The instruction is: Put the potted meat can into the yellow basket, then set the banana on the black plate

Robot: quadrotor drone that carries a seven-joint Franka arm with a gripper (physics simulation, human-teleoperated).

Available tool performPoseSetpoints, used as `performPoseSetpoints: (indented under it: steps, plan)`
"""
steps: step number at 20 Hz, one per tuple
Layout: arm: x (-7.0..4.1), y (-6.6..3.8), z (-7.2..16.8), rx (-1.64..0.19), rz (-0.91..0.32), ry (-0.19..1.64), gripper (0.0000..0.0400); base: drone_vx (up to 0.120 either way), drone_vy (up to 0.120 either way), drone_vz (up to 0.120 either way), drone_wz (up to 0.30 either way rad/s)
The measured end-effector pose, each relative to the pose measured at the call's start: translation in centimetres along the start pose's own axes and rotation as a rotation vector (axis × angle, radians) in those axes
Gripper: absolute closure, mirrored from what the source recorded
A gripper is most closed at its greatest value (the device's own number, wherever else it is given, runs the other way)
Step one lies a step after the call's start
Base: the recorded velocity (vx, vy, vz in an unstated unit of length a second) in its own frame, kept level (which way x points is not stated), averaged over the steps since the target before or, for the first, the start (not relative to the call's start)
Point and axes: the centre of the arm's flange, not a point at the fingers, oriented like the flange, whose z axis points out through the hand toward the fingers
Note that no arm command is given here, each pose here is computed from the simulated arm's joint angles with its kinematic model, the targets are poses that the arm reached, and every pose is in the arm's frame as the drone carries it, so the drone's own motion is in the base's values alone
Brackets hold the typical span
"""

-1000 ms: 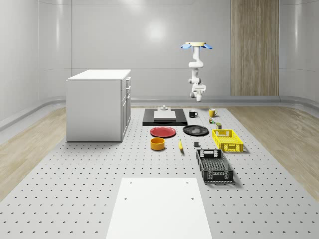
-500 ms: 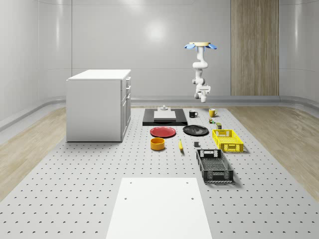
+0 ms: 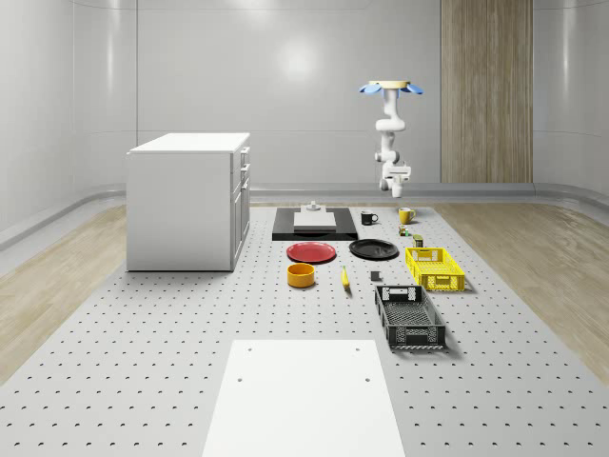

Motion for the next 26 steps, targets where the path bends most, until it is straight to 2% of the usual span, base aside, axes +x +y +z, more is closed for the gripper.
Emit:
performPoseSetpoints:
  steps: [6,9,13,15,18,21,24,26]
  plan:
    - [-0.2,-0.2,0.0,-0.018,0.000,0.024,0.0000,0.120,0.020,0.000,0.000]
    - [-0.5,-0.4,0.0,-0.038,-0.001,0.048,0.0000,0.120,0.107,0.000,0.000]
    - [-1.0,-0.9,0.1,-0.090,-0.002,0.104,0.0000,0.120,0.110,0.000,0.000]
    - [-1.5,-1.3,0.2,-0.132,-0.003,0.148,0.0000,0.120,0.000,0.000,0.000]
    - [-2.4,-2.2,0.6,-0.230,-0.005,0.249,0.0000,0.120,0.000,0.000,0.000]
    - [-3.9,-3.6,1.6,-0.389,-0.008,0.409,0.0000,0.120,0.000,0.000,0.000]
    - [-5.7,-5.4,3.9,-0.632,-0.013,0.652,0.0000,0.120,0.000,-0.107,0.000]
    - [-6.7,-6.4,6.5,-0.844,-0.018,0.864,0.0000,0.120,0.000,-0.120,0.000]
